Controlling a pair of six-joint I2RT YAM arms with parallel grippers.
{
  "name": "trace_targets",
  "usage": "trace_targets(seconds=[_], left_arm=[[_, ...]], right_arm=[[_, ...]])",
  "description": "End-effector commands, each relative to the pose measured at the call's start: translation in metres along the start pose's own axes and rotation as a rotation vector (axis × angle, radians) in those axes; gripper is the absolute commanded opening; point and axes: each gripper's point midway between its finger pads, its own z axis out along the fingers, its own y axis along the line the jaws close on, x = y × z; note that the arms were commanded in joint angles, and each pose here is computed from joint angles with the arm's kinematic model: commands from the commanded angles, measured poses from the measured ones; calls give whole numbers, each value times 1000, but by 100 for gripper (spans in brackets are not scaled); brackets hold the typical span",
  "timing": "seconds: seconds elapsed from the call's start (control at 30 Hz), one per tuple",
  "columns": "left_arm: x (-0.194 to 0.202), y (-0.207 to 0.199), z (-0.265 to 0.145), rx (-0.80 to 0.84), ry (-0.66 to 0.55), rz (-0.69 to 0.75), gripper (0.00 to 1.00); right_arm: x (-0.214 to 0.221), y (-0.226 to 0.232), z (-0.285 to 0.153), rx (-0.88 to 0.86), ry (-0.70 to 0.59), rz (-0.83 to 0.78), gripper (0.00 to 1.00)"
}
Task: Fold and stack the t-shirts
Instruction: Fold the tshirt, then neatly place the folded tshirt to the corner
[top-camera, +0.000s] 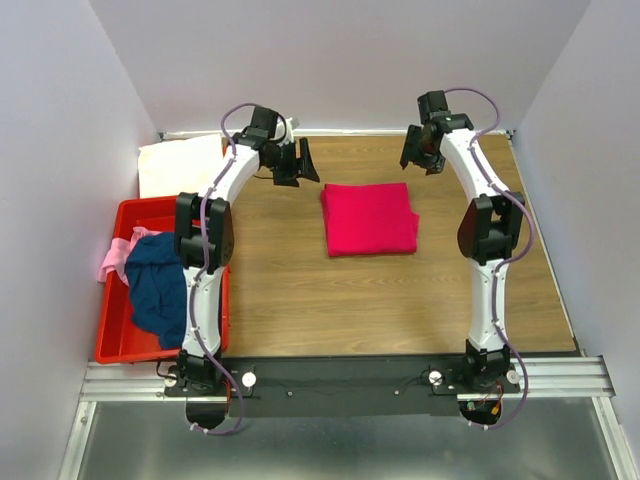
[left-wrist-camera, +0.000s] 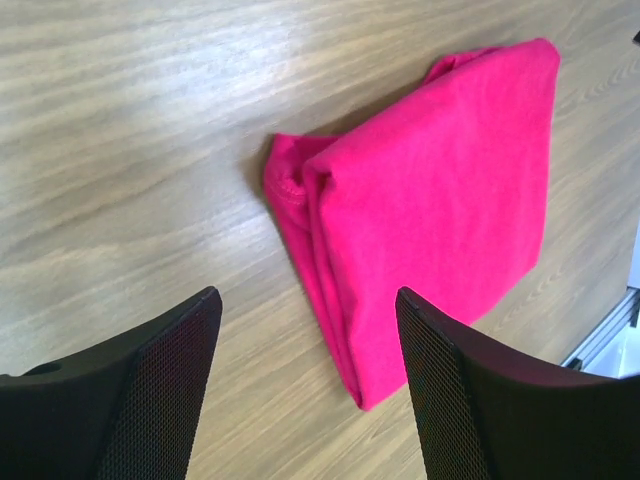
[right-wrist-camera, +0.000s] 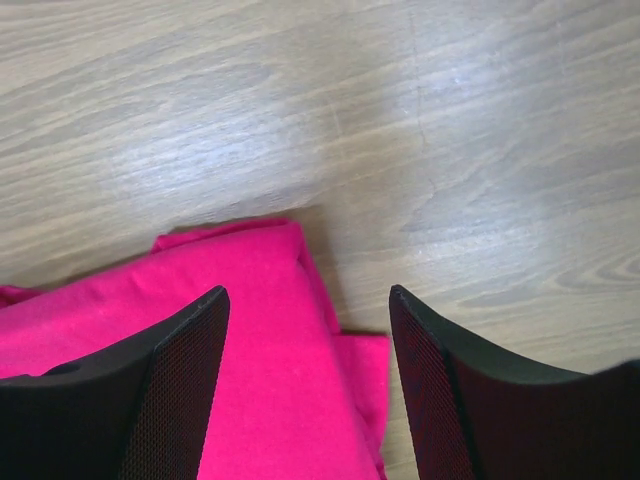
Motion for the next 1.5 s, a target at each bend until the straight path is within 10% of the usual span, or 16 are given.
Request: trace_targets(seconds=[0.0,0.77,1.47], left_arm=[[-7,-24,-20,49,-76,59,78],[103,-41,-2,401,-100,118,78],[114,-6,45,181,-136,-109,78]], right_arm=[[6,15,-12,-105,3,-48,72],[149,54,-50,-549,286,-63,71],[195,43,-28,-530,382,-73,71]])
